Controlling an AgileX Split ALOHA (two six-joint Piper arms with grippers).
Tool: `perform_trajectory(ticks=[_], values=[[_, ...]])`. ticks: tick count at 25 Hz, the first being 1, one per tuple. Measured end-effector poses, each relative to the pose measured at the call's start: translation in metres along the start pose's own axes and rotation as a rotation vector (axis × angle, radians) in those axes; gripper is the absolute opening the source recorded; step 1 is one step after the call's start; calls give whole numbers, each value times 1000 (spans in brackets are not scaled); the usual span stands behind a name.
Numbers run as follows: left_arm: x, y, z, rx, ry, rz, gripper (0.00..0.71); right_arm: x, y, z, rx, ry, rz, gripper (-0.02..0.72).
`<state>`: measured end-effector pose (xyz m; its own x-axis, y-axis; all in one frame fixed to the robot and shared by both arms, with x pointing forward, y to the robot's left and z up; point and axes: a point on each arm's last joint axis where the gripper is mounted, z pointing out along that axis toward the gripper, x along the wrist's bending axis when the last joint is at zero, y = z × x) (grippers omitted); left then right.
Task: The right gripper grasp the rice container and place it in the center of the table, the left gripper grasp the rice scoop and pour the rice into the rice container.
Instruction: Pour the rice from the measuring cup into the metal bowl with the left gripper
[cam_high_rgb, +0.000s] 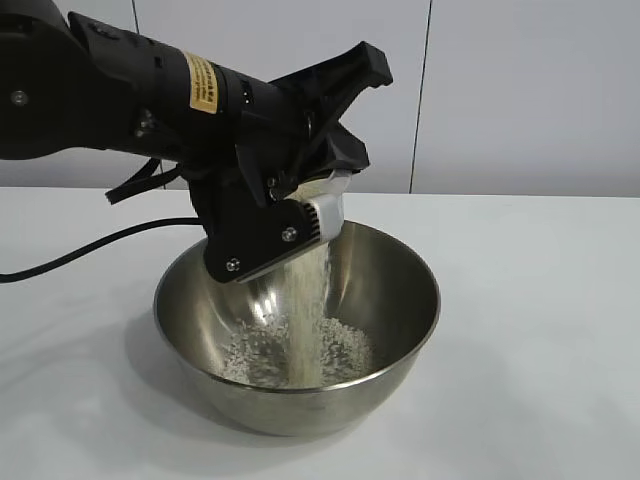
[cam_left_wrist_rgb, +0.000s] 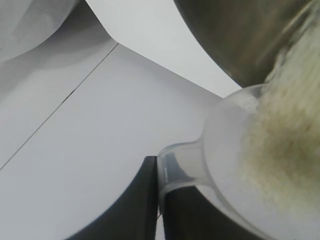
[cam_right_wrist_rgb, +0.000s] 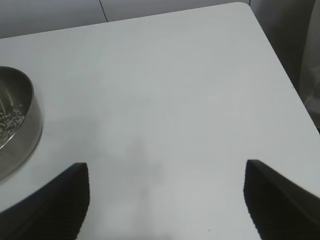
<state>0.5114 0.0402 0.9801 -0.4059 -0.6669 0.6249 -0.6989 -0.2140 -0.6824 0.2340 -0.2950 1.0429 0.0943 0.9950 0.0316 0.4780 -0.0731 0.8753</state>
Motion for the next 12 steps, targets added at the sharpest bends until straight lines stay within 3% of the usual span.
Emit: perform_trajectory(ticks=[3,8,12], values=[[0,0,0,-3,2,16,6,0,0,0,0,0,0,577],[1,1,0,-14,10,216,6,0,0,0,0,0,0,577],[1,1,0,-14,10,240,6,0,0,0,0,0,0,577]])
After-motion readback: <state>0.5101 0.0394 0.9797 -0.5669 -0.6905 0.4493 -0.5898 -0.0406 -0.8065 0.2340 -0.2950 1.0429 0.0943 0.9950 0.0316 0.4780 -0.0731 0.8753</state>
